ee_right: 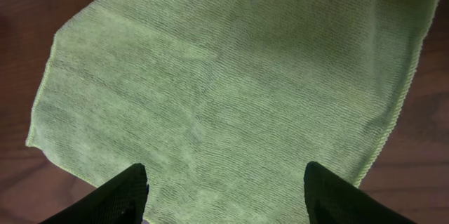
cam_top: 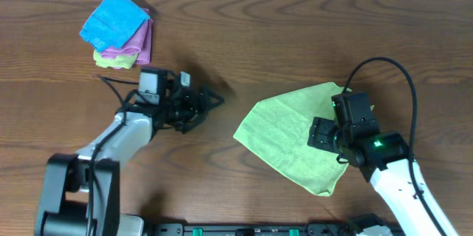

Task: Fold the cloth
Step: 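Move the left gripper to the cloth's left corner and grasp it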

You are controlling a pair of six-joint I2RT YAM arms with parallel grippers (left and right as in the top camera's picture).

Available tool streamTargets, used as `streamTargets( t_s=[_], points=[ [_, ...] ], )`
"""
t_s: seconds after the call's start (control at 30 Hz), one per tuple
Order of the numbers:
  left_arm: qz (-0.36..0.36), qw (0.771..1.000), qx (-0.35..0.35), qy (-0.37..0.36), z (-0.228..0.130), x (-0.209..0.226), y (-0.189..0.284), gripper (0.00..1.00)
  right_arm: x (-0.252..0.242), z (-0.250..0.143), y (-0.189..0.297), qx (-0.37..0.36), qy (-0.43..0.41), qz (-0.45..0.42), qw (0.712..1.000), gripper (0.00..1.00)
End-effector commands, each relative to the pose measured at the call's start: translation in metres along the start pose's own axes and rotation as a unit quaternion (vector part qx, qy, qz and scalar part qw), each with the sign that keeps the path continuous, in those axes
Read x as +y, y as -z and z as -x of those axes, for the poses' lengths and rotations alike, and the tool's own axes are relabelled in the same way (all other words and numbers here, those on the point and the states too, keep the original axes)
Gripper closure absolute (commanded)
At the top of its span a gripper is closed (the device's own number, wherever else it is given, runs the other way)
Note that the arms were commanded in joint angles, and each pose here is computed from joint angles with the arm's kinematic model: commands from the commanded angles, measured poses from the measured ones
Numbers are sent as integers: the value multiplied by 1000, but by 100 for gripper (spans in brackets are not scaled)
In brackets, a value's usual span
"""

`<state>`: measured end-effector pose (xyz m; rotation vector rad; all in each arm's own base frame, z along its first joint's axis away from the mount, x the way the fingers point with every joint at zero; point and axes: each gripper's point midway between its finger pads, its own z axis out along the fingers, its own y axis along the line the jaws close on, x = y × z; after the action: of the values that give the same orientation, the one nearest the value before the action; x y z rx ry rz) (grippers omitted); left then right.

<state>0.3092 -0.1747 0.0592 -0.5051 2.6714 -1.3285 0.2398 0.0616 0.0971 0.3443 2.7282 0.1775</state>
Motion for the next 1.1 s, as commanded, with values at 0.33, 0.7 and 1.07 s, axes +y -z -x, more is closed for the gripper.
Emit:
streamTargets(
  t_s=[0.33, 0.7, 1.07],
  points=[
    [9, 998, 61, 13, -29, 1, -47, 5, 2, 1, 2, -2, 2, 8, 1000, 28],
    [30, 996, 83, 17, -54, -4, -63, 5, 5, 0, 2, 3, 2, 17, 1000, 28],
    [86, 991, 99, 33, -73, 24, -85, 5, 6, -1, 2, 5, 2, 20, 1000, 28]
  ],
)
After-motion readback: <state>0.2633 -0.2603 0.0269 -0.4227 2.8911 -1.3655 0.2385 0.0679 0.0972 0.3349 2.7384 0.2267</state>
